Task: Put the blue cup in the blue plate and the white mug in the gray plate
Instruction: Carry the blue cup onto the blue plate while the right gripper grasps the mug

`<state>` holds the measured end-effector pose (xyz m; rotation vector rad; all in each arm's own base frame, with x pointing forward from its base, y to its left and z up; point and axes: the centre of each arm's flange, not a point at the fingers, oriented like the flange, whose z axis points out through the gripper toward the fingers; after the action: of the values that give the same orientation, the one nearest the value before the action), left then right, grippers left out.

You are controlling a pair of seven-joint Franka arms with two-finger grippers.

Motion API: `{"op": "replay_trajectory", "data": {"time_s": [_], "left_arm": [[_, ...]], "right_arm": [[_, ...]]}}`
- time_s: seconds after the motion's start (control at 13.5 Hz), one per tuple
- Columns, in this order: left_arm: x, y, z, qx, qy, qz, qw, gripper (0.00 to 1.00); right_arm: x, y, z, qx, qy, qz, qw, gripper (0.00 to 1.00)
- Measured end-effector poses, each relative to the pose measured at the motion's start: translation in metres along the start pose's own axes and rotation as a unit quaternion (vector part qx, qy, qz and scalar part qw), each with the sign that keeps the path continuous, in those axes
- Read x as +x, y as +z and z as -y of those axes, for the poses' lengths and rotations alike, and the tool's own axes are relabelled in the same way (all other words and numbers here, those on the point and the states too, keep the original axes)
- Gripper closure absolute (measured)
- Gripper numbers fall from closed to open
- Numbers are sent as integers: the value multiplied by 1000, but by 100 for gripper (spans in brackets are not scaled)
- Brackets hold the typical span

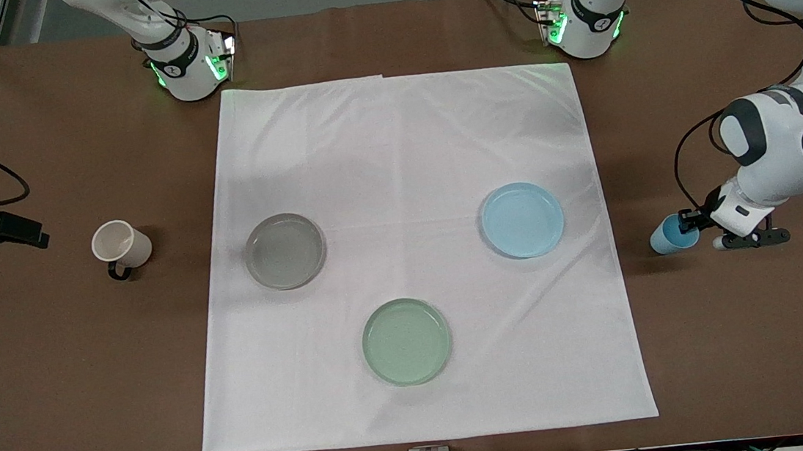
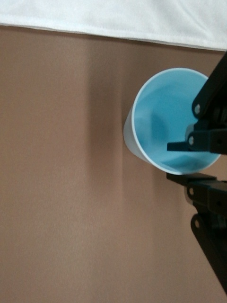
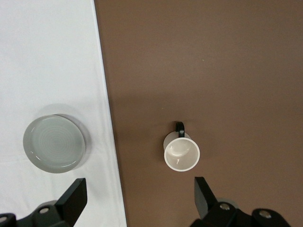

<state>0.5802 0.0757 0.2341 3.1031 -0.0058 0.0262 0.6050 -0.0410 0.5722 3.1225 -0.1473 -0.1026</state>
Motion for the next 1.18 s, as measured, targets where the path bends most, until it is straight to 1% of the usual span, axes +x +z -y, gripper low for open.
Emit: {"op": "replay_trajectory", "data": {"time_s": [0.07,0.15,0.3,0.37,0.52,0.66,0.89,1.03,1.18], "left_arm": [[1,-1,-5,-2,4,-1,1000,93],[4,-2,-12,-4,9,-4,1000,97],[11,-12,-33,-10,20,-12,1000,96],[13,-18,-51,-15,19,-9,1000,96],[12,-28,-95,-27,2,10,1000,96],[7,-34,-143,-38,-22,21,999,96],[-4,-38,-211,-50,-50,29,997,96],[-17,-36,-253,-46,-62,41,996,96],[-31,-33,-288,-30,-71,47,996,96]], "right_arm": [[-1,3,-1,0,1,7,1000,0],[-2,7,-1,-1,1,19,1000,0],[-2,27,-2,-2,2,44,999,0],[2,45,-5,-2,5,51,999,0],[11,91,-17,-3,9,52,999,0],[14,142,-35,-1,-13,46,999,0],[7,211,-59,-1,-28,11,1000,0],[-1,247,-64,-3,-26,-4,1000,0],[-4,276,-69,-6,-22,-14,1000,0]]}}
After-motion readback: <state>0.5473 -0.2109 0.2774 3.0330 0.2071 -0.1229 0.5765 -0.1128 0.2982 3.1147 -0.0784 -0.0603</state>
